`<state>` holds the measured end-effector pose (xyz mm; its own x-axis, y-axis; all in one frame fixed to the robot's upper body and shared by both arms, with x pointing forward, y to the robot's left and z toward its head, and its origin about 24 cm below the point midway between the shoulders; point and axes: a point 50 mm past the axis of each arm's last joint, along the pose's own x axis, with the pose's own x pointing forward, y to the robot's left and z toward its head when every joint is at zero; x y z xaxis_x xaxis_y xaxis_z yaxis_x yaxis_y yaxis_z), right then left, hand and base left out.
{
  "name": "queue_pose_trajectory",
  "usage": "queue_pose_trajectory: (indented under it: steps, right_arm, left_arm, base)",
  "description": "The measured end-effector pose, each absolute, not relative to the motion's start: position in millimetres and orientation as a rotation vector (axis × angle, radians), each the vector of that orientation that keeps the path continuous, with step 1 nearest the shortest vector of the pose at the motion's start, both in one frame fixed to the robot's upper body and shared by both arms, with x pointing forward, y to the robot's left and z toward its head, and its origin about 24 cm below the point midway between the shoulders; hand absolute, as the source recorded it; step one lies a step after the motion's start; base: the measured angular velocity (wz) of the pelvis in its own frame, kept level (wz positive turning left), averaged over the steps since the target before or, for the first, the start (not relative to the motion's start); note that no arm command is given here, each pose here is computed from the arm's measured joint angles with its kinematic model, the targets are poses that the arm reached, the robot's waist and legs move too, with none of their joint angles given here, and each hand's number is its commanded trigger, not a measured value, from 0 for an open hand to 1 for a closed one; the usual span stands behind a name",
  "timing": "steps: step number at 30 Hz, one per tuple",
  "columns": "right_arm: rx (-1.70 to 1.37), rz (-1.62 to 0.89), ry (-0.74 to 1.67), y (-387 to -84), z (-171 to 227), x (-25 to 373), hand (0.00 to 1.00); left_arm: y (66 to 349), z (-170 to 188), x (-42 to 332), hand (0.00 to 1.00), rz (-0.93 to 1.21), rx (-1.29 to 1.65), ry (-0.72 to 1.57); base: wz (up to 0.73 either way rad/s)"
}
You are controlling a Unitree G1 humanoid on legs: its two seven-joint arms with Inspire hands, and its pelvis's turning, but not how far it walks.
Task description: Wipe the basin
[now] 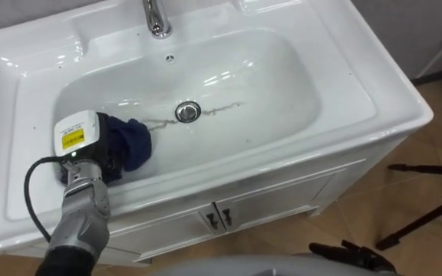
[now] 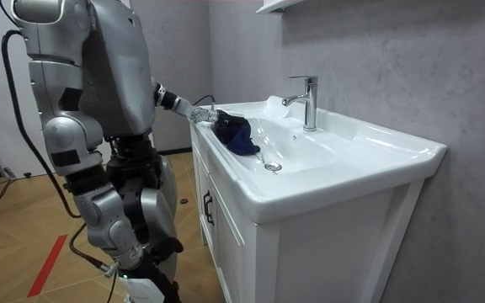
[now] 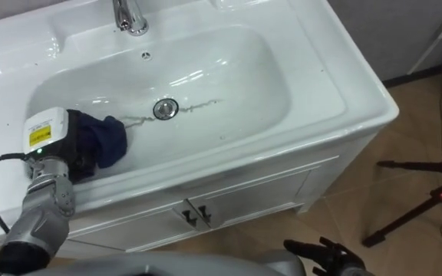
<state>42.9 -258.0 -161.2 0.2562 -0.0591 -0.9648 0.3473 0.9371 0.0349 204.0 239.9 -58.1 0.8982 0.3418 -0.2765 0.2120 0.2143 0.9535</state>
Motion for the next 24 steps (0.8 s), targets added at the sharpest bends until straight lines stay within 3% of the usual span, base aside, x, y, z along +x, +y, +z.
queue_pose_trajectory:
  steps: [24]
  right_arm:
    - [0.255,-0.275,1.286,-248.9,-163.3,51.2,0.00]
  left_arm:
    - [206.6,-61.2,229.7,1.00,-0.055,1.552,0.424]
  base:
    - [-0.01]
